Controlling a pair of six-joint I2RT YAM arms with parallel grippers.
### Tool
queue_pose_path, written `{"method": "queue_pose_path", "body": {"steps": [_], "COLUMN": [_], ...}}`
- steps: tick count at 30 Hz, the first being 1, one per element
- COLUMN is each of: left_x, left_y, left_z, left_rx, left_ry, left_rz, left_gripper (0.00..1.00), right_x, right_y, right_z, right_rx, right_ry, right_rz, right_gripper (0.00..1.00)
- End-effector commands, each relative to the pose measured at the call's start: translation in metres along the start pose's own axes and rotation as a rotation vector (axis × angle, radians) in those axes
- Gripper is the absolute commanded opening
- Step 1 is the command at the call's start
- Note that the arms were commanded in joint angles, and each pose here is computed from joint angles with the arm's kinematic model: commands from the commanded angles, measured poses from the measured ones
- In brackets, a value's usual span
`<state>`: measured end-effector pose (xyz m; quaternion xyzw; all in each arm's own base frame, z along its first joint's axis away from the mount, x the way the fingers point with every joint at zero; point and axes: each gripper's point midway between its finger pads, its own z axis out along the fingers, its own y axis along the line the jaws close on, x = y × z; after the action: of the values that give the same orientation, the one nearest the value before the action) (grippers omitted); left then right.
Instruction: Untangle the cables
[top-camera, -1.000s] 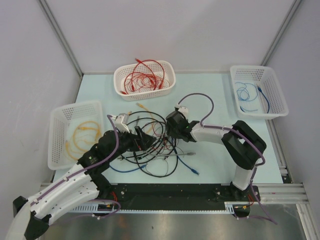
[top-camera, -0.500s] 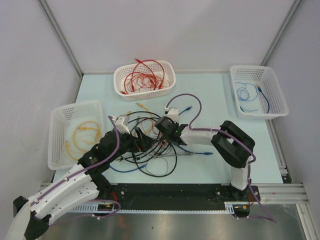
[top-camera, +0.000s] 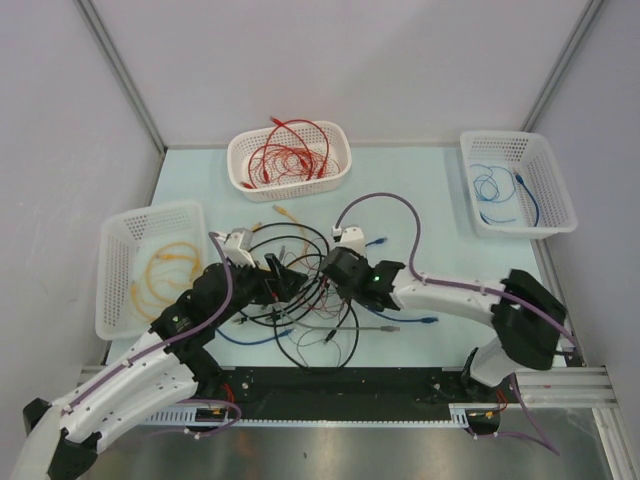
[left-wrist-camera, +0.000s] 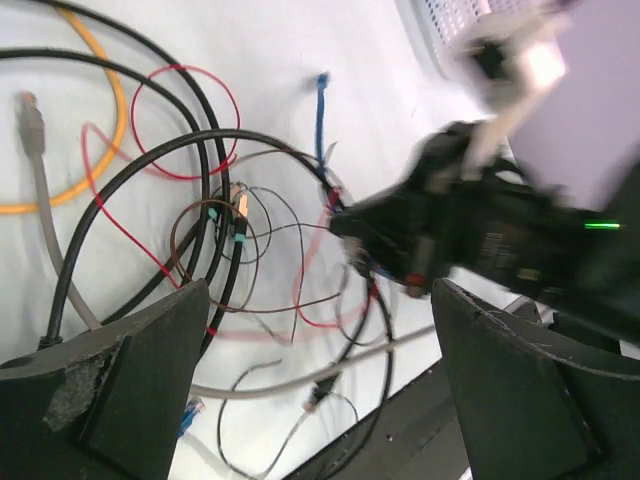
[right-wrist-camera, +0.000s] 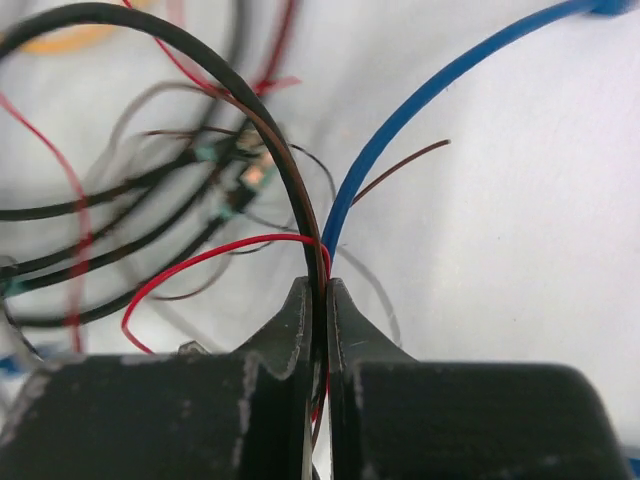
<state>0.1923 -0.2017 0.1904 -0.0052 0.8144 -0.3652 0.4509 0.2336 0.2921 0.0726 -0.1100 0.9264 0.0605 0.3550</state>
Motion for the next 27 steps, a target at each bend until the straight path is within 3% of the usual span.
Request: {"method": "queue_pose_path", "body": {"steps": [1, 12, 16, 20, 27], "left_x": [-0.037, -0.079, -0.097, -0.111, -0.086], "left_y": [-0.022, -0.038, -0.053, -0.092, -0.142], "left_z": [-0.009, -0.021, -0.031, -0.042, -0.029], "left_rx": [0.057, 0.083, 0.141, 0.323, 0.575], "left_ry": [-0.119, -0.271, -0.34, -0.391, -0.233], "left_rz": [0.034, 0.057, 0.067, 0.132, 0.251], "left_gripper": [0.98, 1.0, 1.0, 1.0, 0.98], "right_x": [-0.037, -0.107, -0.11, -0.104, -0.102], "right_y": [0.007, 0.007, 0.001, -0.001, 0.005], "right_z": [-0.053, -0.162, -0.168, -0.161, -0.156], "right_rx": [-0.113, -0.416, -0.429, -0.409, -0.416], "right_ry": [-0.096, -0.357, -0.365, -0.335, -0.318], "right_rz": [0.03, 0.095, 0.101, 0.096, 0.097], "right_gripper": [0.0, 0.0, 0.0, 0.0, 0.0]}}
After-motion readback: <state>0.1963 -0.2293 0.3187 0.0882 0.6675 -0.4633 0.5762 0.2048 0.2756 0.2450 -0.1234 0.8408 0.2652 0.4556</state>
